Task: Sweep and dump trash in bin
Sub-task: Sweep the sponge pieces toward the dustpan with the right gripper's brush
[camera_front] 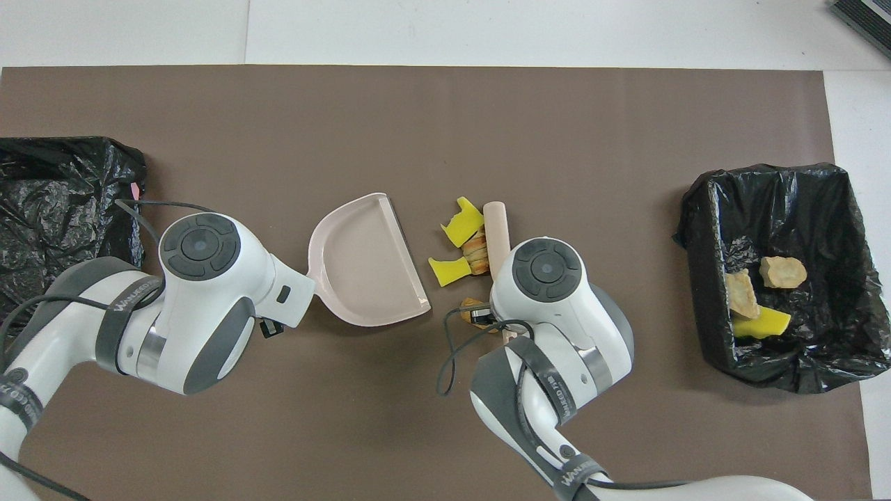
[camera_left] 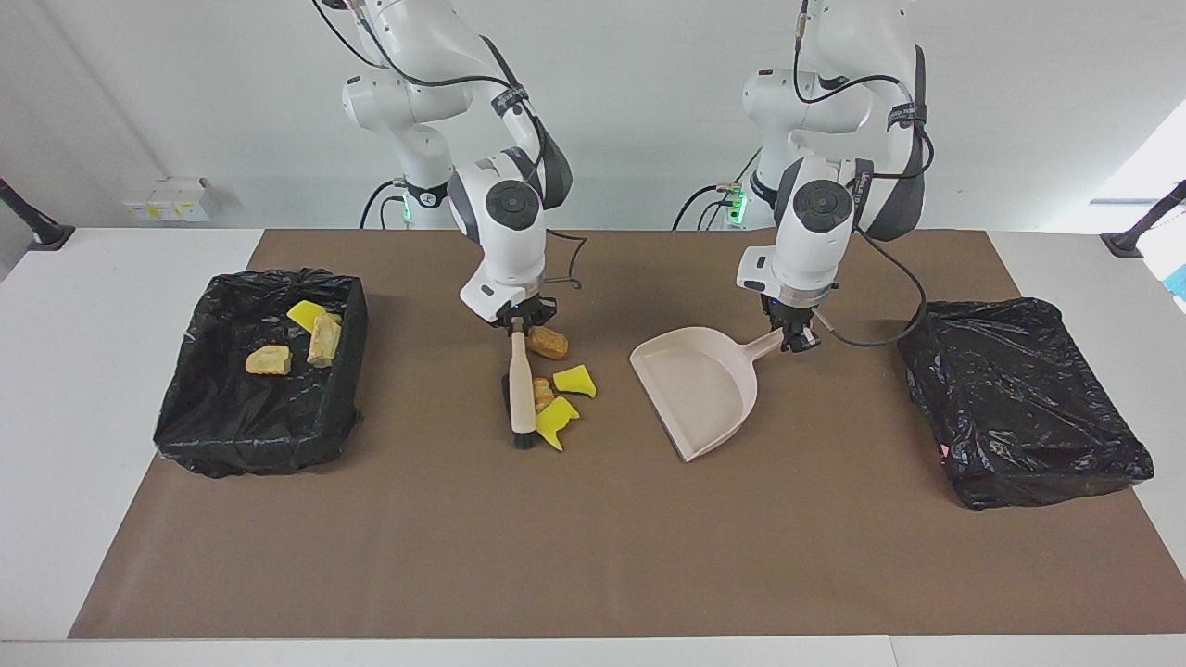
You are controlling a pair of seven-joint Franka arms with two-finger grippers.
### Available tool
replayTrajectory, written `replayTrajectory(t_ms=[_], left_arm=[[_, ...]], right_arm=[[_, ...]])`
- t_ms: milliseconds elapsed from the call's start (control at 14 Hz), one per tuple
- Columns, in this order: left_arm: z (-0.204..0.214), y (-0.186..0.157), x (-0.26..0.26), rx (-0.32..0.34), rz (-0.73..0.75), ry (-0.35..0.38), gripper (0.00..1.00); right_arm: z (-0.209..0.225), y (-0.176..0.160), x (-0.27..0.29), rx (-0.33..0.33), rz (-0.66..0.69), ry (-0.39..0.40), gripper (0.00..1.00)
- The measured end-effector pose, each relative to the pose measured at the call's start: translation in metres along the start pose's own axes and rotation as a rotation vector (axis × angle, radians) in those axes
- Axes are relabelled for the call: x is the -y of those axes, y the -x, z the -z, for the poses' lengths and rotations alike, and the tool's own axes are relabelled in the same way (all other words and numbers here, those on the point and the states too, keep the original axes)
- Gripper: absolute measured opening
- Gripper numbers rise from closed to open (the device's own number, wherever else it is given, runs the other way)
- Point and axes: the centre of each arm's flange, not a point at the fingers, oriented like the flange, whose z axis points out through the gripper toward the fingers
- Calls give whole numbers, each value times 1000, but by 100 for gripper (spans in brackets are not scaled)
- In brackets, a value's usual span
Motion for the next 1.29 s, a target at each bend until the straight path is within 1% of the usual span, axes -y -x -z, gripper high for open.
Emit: replayTrajectory(t_ms=[72,143,287,358,502,573,717,788,932,1003,1147,1290], left_arm=[[1,-4,-5,3,-1,-1,32],[2,-4,-7,5,5,-1,32],[5,-7,-11,-1,-2,-2,32],[5,-8,-13,-1,-4,-2,32],[5,-6,-11,-11,11,7,32],[5,-3,-7,-19,26,12,32],[4,13,9,-38,72,26,32],[4,21,16,-52,87,36,32],[5,35,28,-70,95,45,32],[4,40,32,-72,85,46,32],[4,44,36,-75,26,45,32],[4,43,35,-76,-28,42,32]], right_arm=[[2,2,9,13,11,-39,26],[7,1,14,29,12,-99,26],[16,-2,26,62,17,-245,26],[22,-4,32,66,13,-292,26],[37,-7,41,59,12,-332,26],[45,-5,42,73,20,-331,26],[68,6,29,149,6,-302,26],[82,11,13,179,-24,-274,26],[101,28,-16,218,-111,-181,26],[100,41,-23,230,-159,-143,26],[78,74,-32,261,-228,-79,26],[54,103,-43,264,-252,-48,26]])
